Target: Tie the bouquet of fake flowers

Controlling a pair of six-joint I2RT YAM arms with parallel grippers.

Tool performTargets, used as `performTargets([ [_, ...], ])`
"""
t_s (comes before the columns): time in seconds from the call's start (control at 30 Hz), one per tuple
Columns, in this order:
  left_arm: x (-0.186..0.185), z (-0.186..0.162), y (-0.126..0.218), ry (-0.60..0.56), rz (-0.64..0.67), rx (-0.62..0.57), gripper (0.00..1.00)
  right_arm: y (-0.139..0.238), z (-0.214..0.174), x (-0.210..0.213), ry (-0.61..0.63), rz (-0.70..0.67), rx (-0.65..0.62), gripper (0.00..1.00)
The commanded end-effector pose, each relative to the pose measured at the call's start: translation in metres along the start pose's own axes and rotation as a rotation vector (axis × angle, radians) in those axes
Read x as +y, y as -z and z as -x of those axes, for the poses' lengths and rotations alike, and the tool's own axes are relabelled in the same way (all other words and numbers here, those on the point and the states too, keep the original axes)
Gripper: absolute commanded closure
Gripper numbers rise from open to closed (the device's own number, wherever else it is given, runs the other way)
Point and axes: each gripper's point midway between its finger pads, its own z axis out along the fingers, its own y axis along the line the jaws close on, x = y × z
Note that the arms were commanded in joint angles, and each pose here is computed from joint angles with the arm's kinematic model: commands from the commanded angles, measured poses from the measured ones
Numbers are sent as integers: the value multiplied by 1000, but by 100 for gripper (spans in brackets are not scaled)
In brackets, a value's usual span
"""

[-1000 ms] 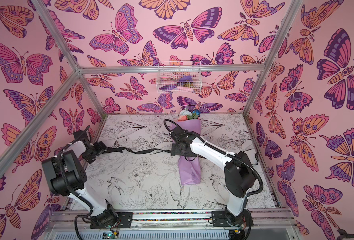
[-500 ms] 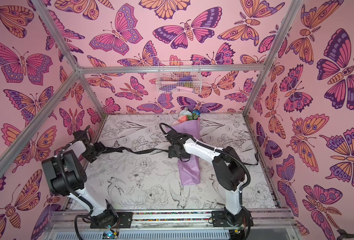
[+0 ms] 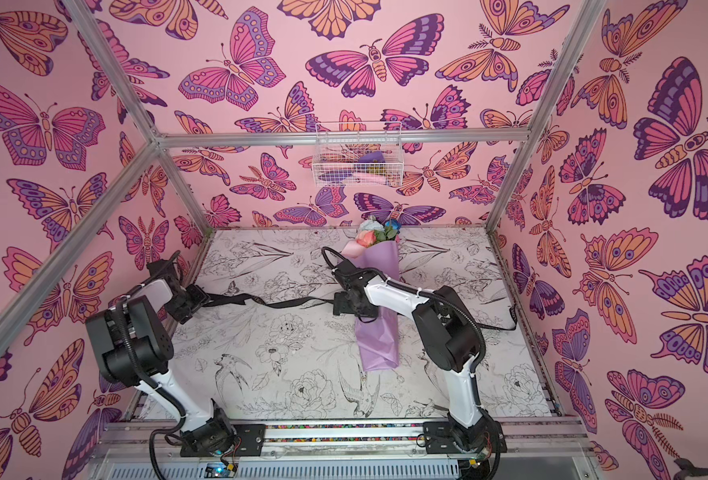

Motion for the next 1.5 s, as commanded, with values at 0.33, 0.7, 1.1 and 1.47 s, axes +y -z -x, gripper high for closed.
performTargets([
  [0.33,13,12,-14,45,84,-1,43,-9,-3,1,-12,5,31,7],
  [0.7,16,10,-39,45,106,37,52,-11,-6,-3,-13,-2,38,7],
  [1.1,-13,22,5,-60,-12,-77,100,-13,-6,-3,-9,1,37,8],
  [1.47,-118,-38,128,-221,-467,-138,100,-14,-7,1,-6,31,35,8],
])
